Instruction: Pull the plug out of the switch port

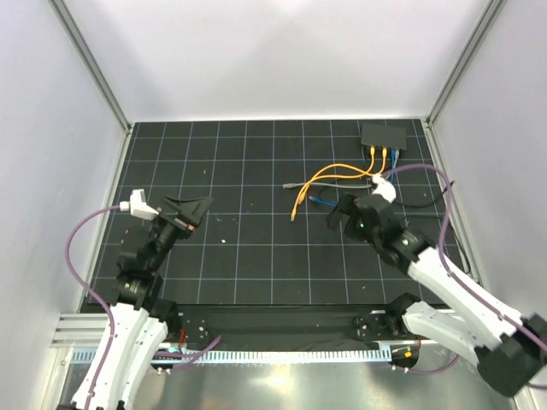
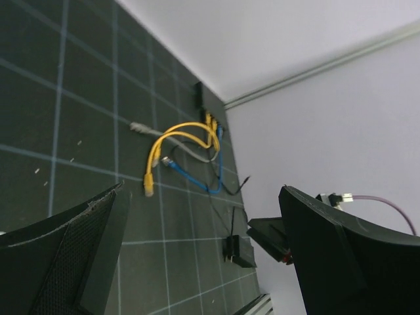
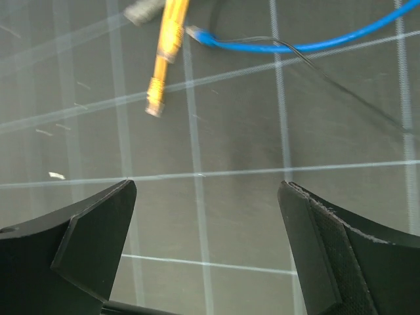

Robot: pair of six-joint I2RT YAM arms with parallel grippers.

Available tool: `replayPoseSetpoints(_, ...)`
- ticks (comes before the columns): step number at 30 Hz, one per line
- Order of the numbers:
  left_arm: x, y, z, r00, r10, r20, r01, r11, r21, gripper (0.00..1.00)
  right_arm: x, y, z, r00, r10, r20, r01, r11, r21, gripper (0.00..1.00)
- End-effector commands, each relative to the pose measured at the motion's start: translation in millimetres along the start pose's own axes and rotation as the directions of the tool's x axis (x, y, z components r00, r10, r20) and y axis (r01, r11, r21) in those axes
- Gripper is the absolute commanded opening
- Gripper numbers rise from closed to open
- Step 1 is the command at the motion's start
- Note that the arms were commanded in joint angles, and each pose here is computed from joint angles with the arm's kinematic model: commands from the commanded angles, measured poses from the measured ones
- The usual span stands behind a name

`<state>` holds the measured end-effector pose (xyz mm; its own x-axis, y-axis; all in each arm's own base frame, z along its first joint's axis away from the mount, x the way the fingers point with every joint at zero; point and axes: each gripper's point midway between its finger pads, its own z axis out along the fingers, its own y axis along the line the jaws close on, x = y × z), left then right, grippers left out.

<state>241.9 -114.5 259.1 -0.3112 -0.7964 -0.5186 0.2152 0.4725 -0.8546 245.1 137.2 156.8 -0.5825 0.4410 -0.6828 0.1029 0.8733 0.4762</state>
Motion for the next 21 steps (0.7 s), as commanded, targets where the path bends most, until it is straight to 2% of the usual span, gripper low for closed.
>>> replayPoseSetpoints(1,-14,2,12,0.999,-0.049,0.016,0.05,0.993,-0.103,1.0,-3,-9,1,0.974,-0.2,-0.109,0.21,0.973,0.098,1.0)
replayPoseSetpoints(2,-10,8,19,0.998,-0.059,-0.01,0.057,0.989,-0.139,1.0,3,-9,7,0.961,-0.227,-0.159,0.245,0.964,0.104,1.0)
replayPoseSetpoints(5,-13,2,32,0.997,-0.07,-0.009,0.068,0.982,-0.176,1.0,5,-11,14,0.949,-0.245,-0.197,0.273,0.953,0.13,1.0)
replayPoseSetpoints(8,-13,-25,44,1.0,0.031,-0.004,-0.031,0.987,-0.159,1.0,10,-15,21,0.934,-0.272,-0.232,0.309,0.94,0.143,1.0)
replayPoseSetpoints(9,-7,-21,52,0.999,0.049,-0.019,-0.052,0.98,-0.19,0.99,14,-16,23,0.927,-0.278,-0.25,0.318,0.938,0.138,1.0)
replayPoseSetpoints(11,-5,-37,61,0.999,0.041,-0.008,-0.041,0.98,-0.195,1.0,12,-22,24,0.94,-0.239,-0.243,0.287,0.94,0.184,1.0)
replayPoseSetpoints(12,3,-31,72,0.999,0.025,-0.035,-0.033,0.973,-0.23,1.0,11,-22,25,0.946,-0.228,-0.231,0.271,0.947,0.174,1.0)
replayPoseSetpoints(14,8,-57,86,0.996,0.011,-0.083,-0.027,0.98,-0.197,1.0,6,-23,26,0.958,-0.194,-0.213,0.231,0.959,0.165,1.0)
replayPoseSetpoints(17,40,-71,112,0.964,0.104,-0.245,-0.142,0.979,-0.145,1.0,-8,-24,25,0.976,-0.133,-0.173,0.161,0.973,0.165,1.0)
replayPoseSetpoints(18,35,-91,119,0.96,0.13,-0.247,-0.163,0.98,-0.118,1.0,-14,-27,23,0.98,-0.119,-0.16,0.148,0.971,0.187,1.0)
replayPoseSetpoints(19,48,-85,132,0.944,0.155,-0.29,-0.197,0.973,-0.121,0.99,-22,-36,24,0.984,-0.092,-0.156,0.126,0.966,0.226,1.0)
replayPoseSetpoints(21,49,-105,147,0.933,0.211,-0.291,-0.23,0.973,-0.032,0.99,-35,-38,20,0.984,-0.086,-0.158,0.125,0.96,0.25,1.0)
